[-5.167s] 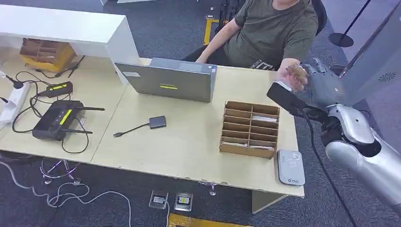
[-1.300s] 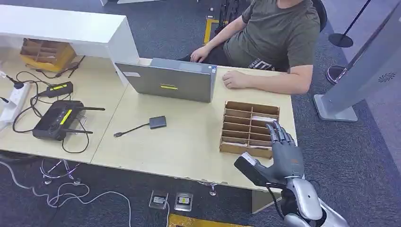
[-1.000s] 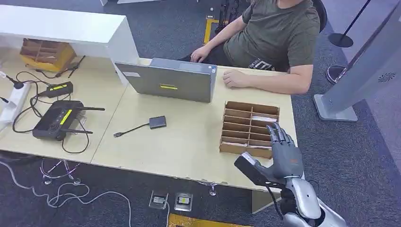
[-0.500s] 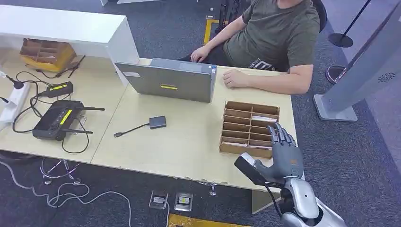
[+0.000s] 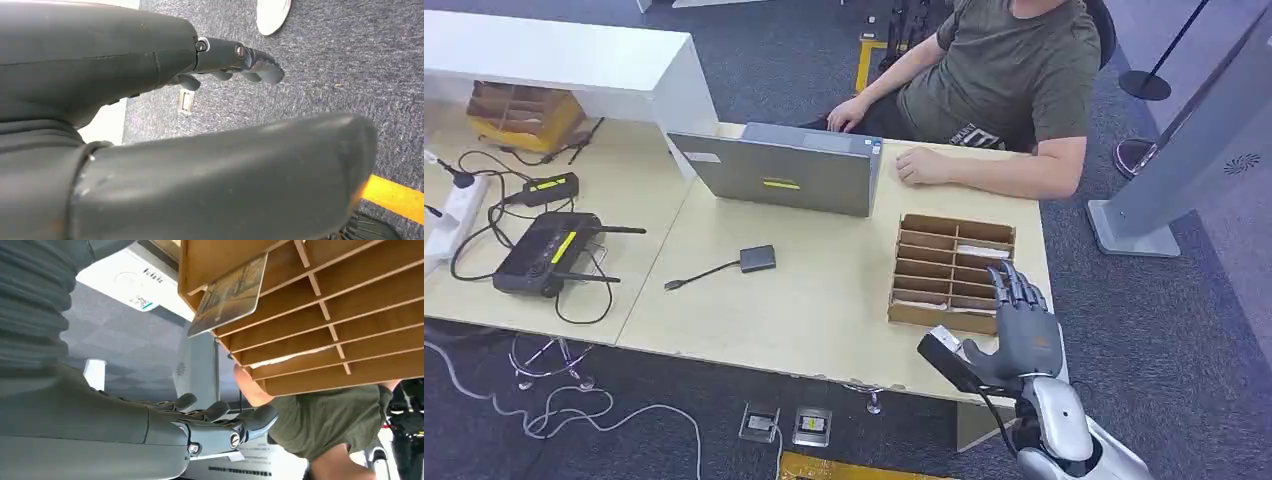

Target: Pass the card to the sensor for recognition and then transmit it.

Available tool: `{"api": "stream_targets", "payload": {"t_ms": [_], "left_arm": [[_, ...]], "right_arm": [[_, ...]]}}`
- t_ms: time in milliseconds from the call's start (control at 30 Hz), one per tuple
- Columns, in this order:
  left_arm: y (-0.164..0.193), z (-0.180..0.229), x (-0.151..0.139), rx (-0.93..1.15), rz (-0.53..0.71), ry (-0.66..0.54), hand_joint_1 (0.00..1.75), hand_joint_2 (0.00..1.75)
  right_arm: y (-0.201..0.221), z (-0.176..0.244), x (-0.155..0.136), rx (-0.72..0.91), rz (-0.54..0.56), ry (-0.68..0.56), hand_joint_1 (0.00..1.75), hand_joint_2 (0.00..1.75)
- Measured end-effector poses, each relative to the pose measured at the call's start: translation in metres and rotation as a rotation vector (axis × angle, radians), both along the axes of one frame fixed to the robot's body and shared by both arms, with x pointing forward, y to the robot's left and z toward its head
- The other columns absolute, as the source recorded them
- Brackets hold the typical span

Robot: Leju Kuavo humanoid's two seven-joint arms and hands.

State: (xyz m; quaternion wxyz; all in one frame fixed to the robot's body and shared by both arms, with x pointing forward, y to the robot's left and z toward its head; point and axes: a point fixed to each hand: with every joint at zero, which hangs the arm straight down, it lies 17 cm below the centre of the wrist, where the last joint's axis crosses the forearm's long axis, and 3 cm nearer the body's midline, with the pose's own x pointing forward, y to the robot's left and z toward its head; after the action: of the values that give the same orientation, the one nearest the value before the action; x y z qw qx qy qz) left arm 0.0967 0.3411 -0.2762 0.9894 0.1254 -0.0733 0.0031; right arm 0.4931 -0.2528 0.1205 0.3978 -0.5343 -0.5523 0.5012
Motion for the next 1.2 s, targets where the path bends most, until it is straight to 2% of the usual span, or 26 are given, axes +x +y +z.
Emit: {"api": "stream_targets", "payload": {"t_ms": [500,800,1200], "left_arm": [[0.0,0.0,0.0,0.0,-0.001,-0.001,0.0,0.0],[0.0,0.0,0.0,0.002,-0.003,0.0,0.0,0.0],[0.0,0.0,0.0,0.002,-0.003,0.0,0.0,0.0]], "right_arm": [[0.008,-0.009,0.004,-0.007,-0.004,0.009,0.0,1.75],[-0.005,-0.012,0.01,-0.052,-0.032,-0.014,0.0,1.75],[-0.026,-0.027,0.016,-0.04,-0.092,0.034,0.0,1.75]]}}
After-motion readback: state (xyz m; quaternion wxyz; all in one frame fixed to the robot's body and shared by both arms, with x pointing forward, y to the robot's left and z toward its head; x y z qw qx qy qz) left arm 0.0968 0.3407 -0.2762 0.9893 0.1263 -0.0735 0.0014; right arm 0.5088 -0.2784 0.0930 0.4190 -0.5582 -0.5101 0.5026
